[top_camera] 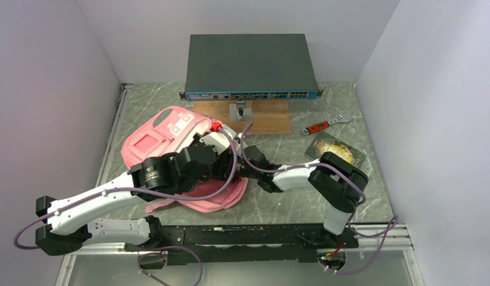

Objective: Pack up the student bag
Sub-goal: Place the book in the student bag.

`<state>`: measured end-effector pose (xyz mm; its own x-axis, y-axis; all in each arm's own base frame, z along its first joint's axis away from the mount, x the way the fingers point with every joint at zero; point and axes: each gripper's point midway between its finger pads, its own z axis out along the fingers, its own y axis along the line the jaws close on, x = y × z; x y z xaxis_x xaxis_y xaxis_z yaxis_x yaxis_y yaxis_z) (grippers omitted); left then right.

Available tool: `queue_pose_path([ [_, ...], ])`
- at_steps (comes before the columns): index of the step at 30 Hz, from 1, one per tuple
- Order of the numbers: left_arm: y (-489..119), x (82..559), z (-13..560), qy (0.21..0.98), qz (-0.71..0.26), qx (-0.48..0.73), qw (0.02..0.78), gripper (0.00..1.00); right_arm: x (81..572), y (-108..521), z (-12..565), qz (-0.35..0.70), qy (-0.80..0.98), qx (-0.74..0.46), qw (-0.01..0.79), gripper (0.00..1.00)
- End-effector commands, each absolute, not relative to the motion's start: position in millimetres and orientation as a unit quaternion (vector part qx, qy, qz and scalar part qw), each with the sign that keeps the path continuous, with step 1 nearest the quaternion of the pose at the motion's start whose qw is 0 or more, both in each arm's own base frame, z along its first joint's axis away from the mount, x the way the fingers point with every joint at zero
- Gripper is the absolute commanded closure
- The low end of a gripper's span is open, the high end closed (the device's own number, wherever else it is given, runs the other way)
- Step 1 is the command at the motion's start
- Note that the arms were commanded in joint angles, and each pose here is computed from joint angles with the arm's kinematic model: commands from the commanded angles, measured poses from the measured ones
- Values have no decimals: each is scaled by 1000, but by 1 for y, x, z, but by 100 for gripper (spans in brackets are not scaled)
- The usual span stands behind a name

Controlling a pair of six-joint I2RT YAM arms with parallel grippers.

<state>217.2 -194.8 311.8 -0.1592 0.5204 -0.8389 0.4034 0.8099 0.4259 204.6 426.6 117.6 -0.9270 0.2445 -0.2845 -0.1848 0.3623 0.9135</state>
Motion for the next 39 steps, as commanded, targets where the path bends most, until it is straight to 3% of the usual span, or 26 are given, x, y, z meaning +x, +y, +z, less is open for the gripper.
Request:
queue_pose_path([
  [1, -196, 219, 353, 744, -2, 239, 624, 100, 213, 438, 126, 579, 790, 0, 201, 45],
  [8, -203, 216, 354, 744, -21, 245, 621, 100, 236, 466, 133, 584, 780, -14, 226, 74],
  [16, -210, 215, 359, 742, -37, 252, 620, 100, 267, 509, 138, 575, 765, -29, 289, 79],
  [21, -206, 215, 352, 745, -26, 254, 617, 100, 264, 502, 138, 569, 767, -35, 293, 74],
  [25, -203, 215, 339, 752, -24, 244, 613, 100, 243, 462, 144, 541, 784, -59, 299, 69],
  [32, -201, 210, 309, 768, -30, 239, 594, 100, 208, 344, 146, 416, 830, -94, 360, 52],
  [39, -213, 202, 260, 793, -42, 261, 549, 100, 234, 193, 144, 269, 859, 28, 434, 38],
])
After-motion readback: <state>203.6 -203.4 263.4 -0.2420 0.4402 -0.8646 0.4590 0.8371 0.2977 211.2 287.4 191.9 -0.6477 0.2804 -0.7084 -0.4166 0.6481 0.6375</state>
